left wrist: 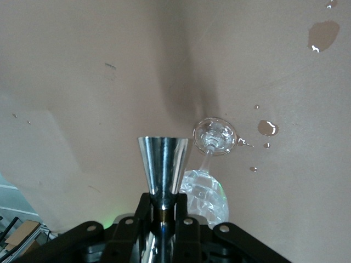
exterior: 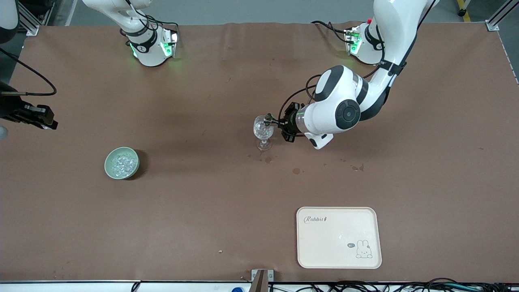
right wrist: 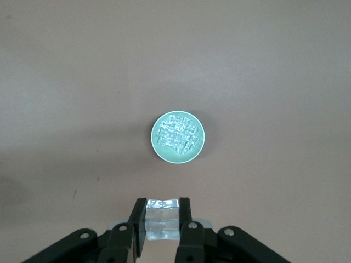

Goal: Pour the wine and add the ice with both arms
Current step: 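Tilt the jigger over the glass rim with the left gripper to pour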

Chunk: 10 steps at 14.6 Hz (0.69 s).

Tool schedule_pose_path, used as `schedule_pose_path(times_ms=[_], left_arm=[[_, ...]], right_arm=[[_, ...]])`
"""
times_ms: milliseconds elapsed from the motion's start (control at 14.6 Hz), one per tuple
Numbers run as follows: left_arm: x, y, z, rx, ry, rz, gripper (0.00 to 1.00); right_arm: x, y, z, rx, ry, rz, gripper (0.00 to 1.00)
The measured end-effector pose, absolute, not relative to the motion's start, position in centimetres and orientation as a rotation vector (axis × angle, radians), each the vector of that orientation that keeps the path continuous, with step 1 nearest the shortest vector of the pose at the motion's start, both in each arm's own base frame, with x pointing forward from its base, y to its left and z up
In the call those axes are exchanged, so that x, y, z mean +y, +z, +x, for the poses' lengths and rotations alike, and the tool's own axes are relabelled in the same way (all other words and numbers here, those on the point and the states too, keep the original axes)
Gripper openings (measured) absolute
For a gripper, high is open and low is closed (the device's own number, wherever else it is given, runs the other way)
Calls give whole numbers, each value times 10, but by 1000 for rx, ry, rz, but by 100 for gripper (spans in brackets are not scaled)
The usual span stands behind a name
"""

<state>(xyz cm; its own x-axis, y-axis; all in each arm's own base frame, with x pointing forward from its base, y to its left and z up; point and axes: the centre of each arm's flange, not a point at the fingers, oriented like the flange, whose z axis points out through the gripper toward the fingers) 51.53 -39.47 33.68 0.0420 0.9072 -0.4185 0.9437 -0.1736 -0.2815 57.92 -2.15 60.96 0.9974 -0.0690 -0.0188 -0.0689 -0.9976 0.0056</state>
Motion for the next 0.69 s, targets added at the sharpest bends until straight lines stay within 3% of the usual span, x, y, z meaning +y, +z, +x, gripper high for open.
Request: schedule_pose_path(times_ms=[687], left_arm=[[-406,344,512,2046,-679,2236,21]], right_arm=[[-21,610,579,-108,-31,3135,27]])
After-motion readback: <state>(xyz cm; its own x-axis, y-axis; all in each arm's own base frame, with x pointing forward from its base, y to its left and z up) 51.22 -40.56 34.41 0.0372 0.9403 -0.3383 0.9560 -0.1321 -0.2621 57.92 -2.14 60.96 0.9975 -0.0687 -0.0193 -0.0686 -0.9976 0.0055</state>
